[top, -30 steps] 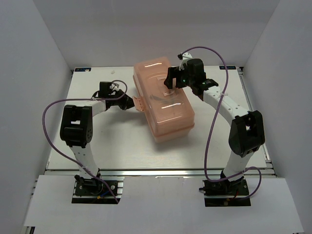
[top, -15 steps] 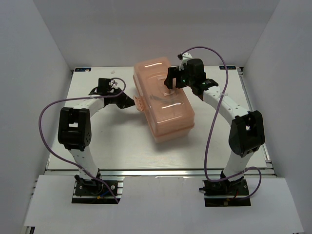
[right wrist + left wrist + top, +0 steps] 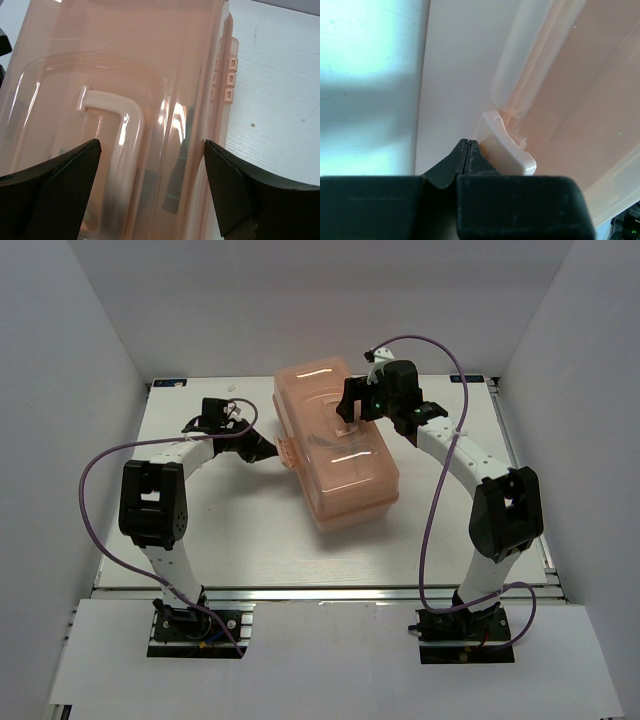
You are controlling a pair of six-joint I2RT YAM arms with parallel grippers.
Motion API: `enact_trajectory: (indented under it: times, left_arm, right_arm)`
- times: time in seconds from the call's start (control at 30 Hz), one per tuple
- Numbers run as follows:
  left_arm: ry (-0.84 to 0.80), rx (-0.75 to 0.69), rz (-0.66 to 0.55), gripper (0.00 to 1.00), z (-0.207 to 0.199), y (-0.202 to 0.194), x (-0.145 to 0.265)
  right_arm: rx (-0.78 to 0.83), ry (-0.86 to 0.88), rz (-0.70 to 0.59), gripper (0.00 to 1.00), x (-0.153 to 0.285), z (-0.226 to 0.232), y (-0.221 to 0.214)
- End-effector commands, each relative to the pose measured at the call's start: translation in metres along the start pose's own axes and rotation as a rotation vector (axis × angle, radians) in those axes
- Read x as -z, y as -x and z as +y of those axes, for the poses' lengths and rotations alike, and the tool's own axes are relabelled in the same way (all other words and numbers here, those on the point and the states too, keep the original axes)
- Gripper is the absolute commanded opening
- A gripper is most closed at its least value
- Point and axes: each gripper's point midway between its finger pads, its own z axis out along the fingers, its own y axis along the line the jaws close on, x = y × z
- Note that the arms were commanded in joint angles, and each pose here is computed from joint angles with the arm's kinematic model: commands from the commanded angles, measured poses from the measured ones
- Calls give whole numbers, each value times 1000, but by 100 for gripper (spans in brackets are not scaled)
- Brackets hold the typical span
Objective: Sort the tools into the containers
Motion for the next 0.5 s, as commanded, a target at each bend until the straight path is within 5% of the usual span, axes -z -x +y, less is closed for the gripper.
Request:
enact_trajectory:
  times: [0.0,0.47]
  left_arm:
    - [-208,-176,28,0,-87,-22,33]
    - [-154,-197,27,0,-87,-23,22]
  right_arm:
    - [24,61,149,87,-12,16,-53]
    - [27,59,150,87,-14,16,-53]
